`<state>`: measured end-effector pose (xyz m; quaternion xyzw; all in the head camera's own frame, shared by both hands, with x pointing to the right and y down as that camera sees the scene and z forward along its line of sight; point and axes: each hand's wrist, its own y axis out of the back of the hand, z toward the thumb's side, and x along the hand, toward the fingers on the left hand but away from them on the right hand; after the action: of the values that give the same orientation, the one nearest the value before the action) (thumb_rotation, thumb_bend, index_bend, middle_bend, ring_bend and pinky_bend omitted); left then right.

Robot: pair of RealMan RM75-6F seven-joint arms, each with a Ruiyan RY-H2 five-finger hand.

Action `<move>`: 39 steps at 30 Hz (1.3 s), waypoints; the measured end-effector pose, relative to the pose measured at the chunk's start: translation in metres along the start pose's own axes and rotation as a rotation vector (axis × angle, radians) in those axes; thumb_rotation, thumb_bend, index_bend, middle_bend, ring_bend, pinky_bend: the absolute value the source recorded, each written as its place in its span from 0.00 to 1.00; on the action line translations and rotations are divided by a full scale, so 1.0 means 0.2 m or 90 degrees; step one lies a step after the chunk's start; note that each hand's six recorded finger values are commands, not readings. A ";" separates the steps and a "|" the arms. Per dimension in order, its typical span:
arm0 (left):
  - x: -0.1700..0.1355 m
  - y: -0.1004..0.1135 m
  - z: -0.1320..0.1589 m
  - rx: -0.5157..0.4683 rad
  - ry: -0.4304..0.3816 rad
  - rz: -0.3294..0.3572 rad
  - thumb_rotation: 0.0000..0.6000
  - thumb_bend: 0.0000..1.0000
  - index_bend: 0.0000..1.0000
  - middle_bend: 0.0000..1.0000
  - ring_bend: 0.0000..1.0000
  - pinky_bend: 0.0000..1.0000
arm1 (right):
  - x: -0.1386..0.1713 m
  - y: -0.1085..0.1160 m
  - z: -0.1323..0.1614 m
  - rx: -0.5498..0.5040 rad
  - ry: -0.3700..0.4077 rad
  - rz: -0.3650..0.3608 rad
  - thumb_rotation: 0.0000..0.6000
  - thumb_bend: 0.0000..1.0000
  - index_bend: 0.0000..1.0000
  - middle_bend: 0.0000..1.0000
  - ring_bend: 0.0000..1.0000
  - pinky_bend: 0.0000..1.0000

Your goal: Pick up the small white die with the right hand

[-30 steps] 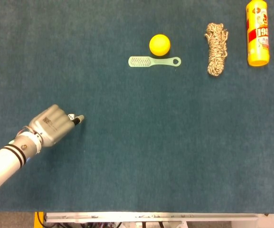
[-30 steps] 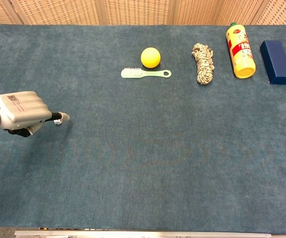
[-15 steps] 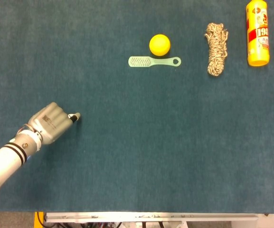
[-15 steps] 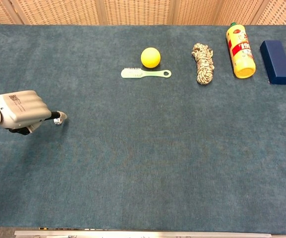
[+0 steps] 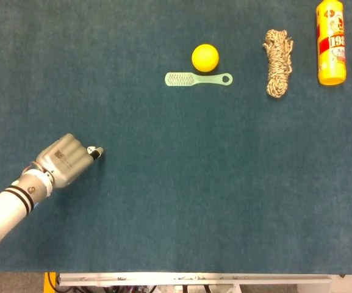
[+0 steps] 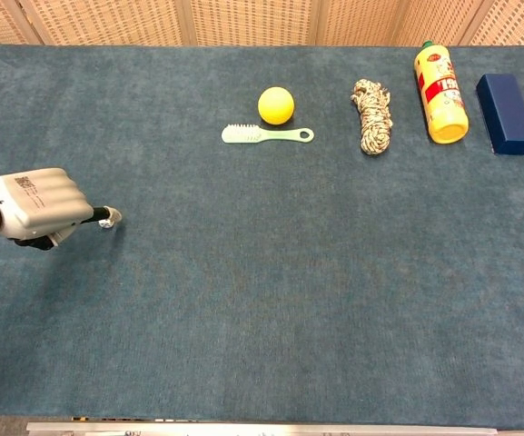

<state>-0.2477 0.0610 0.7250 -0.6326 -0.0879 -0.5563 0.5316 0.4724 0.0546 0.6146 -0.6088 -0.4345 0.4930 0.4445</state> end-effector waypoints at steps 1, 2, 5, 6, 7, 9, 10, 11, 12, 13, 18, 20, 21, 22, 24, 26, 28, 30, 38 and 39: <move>0.00 0.00 0.00 0.000 0.000 0.001 1.00 1.00 0.11 1.00 0.89 0.87 | 0.00 0.00 0.00 0.000 0.000 0.000 1.00 0.34 0.74 0.51 0.45 0.56; 0.00 0.00 0.00 0.000 0.000 0.001 1.00 1.00 0.11 1.00 0.89 0.87 | 0.00 0.00 0.00 -0.001 0.000 0.000 1.00 0.34 0.74 0.51 0.45 0.56; 0.00 0.00 0.00 0.003 -0.001 0.001 1.00 1.00 0.11 1.00 0.89 0.87 | 0.00 0.01 0.00 -0.001 -0.001 -0.003 1.00 0.34 0.74 0.51 0.45 0.56; 0.01 0.00 0.00 0.003 -0.001 0.001 1.00 1.00 0.11 1.00 0.89 0.87 | 0.00 0.01 0.00 -0.001 -0.001 -0.003 1.00 0.34 0.74 0.51 0.45 0.56; 0.01 0.00 0.01 0.004 -0.002 0.001 1.00 1.00 0.11 1.00 0.89 0.87 | 0.00 0.01 0.00 -0.001 -0.002 -0.002 1.00 0.34 0.74 0.51 0.45 0.56; 0.01 -0.01 0.01 0.005 -0.002 0.000 1.00 1.00 0.11 1.00 0.89 0.87 | 0.00 0.01 0.00 -0.001 -0.002 -0.002 1.00 0.34 0.74 0.51 0.45 0.56; 0.01 -0.01 0.01 0.006 -0.002 0.000 1.00 1.00 0.11 1.00 0.89 0.87 | 0.00 0.01 0.00 -0.001 -0.001 -0.002 1.00 0.34 0.74 0.51 0.45 0.56; 0.02 -0.01 0.01 0.006 -0.001 -0.001 1.00 1.00 0.11 1.00 0.89 0.87 | 0.00 0.01 0.00 -0.001 -0.001 -0.002 1.00 0.34 0.74 0.51 0.45 0.56; 0.02 -0.01 0.01 0.006 -0.001 -0.002 1.00 1.00 0.11 1.00 0.89 0.87 | 0.00 0.01 0.00 -0.001 -0.001 -0.002 1.00 0.34 0.74 0.51 0.45 0.56; 0.02 -0.01 0.00 0.006 0.000 -0.002 1.00 1.00 0.11 1.00 0.89 0.87 | 0.00 0.01 0.00 -0.001 -0.001 -0.002 1.00 0.34 0.74 0.51 0.45 0.56; 0.02 -0.02 0.00 0.004 0.002 -0.006 1.00 1.00 0.12 1.00 0.89 0.87 | 0.00 0.01 -0.01 -0.001 -0.003 -0.004 1.00 0.34 0.74 0.51 0.45 0.56; 0.02 -0.02 0.00 0.005 0.003 -0.007 1.00 1.00 0.12 1.00 0.89 0.87 | 0.00 0.01 -0.01 -0.001 -0.003 -0.004 1.00 0.34 0.74 0.51 0.45 0.56; 0.02 -0.03 0.00 0.004 0.004 -0.007 1.00 1.00 0.12 1.00 0.89 0.87 | 0.00 0.01 -0.01 -0.001 -0.002 -0.004 1.00 0.34 0.74 0.51 0.45 0.56; 0.01 -0.03 0.00 0.004 0.004 -0.008 1.00 1.00 0.12 1.00 0.89 0.87 | 0.00 0.01 -0.01 -0.001 -0.002 -0.003 1.00 0.34 0.74 0.51 0.45 0.56; 0.01 -0.04 0.00 0.003 0.006 -0.010 1.00 1.00 0.13 1.00 0.89 0.87 | 0.00 0.01 0.00 -0.001 -0.002 -0.002 1.00 0.34 0.74 0.51 0.45 0.56; 0.01 -0.04 0.00 0.003 0.007 -0.010 1.00 1.00 0.13 1.00 0.89 0.87 | 0.00 0.00 0.00 -0.002 0.000 -0.001 1.00 0.34 0.74 0.51 0.45 0.56; 0.01 -0.04 -0.01 0.002 0.007 -0.011 1.00 1.00 0.13 1.00 0.89 0.87 | 0.00 0.00 0.00 -0.001 0.000 -0.001 1.00 0.34 0.74 0.51 0.45 0.56; 0.01 -0.05 -0.01 0.001 0.009 -0.011 1.00 1.00 0.13 1.00 0.89 0.87 | 0.00 0.00 0.00 -0.001 -0.001 -0.001 1.00 0.34 0.74 0.51 0.45 0.56; 0.00 -0.05 -0.02 -0.001 0.011 -0.009 1.00 1.00 0.13 1.00 0.89 0.87 | 0.00 0.00 0.00 0.001 0.000 0.002 1.00 0.34 0.74 0.51 0.45 0.56; 0.00 -0.05 -0.02 -0.001 0.011 -0.009 1.00 1.00 0.13 1.00 0.89 0.87 | 0.00 0.00 0.00 0.001 -0.001 0.002 1.00 0.34 0.74 0.51 0.45 0.56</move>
<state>-0.2566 0.0620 0.7298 -0.6274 -0.0874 -0.5657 0.5279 0.4721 0.0551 0.6153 -0.6087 -0.4336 0.4941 0.4442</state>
